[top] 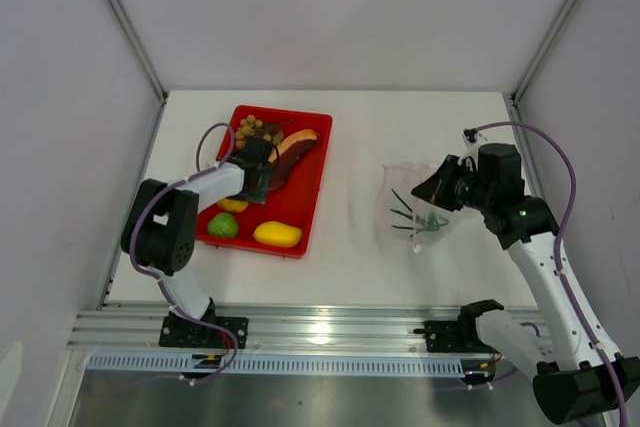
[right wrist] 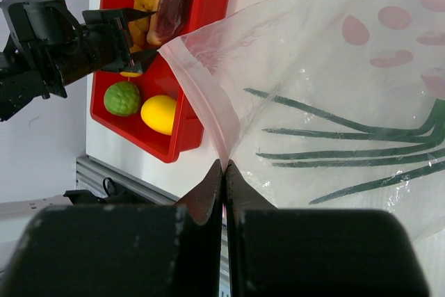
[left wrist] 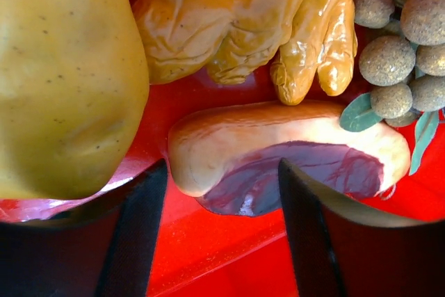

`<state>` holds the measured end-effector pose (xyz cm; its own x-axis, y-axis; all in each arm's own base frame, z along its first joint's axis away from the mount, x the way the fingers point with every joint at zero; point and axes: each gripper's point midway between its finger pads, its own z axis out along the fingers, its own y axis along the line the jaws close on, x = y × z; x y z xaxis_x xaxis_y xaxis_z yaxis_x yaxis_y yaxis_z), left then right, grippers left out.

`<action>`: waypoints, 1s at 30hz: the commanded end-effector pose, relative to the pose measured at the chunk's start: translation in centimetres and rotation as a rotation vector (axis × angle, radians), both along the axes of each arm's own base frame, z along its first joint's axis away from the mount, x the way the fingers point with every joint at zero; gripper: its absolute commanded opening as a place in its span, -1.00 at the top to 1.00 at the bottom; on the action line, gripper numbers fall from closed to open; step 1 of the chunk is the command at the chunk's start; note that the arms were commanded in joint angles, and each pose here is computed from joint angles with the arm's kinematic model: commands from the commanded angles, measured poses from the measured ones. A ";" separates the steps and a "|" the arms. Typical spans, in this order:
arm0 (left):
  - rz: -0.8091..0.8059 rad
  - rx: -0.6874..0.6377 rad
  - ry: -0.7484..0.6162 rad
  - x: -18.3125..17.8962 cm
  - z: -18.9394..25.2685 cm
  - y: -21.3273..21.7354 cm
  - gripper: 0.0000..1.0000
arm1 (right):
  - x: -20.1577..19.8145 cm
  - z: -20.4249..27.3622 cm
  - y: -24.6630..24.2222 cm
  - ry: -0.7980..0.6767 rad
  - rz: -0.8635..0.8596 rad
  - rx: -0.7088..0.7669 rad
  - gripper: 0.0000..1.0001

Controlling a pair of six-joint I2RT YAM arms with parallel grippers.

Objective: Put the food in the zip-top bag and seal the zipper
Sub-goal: Pick up the fake food from the bin.

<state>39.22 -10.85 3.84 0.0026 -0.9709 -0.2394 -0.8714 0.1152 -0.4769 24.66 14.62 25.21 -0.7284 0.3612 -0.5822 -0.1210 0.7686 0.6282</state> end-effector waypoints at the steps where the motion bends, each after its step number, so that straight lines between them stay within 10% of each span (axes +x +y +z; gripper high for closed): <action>1: 0.048 0.031 -0.036 1.5 1.2 0.9 -0.27 | 0.0 1.3 0.1 -0.055 0.018 0.018 1.00; 14: 0.012 0.140 0.018 1.9 1.5 1.6 0.34 | 0.0 2.5 -0.1 -0.082 -0.003 0.031 1.00; 20: -0.025 0.152 0.013 2.0 1.6 1.4 0.99 | -0.1 2.3 -0.2 -0.075 -0.005 0.029 1.00; 30: -0.128 0.159 -0.050 0.5 4.3 0.4 0.99 | -0.2 1.8 -0.4 -0.061 -0.012 0.016 1.00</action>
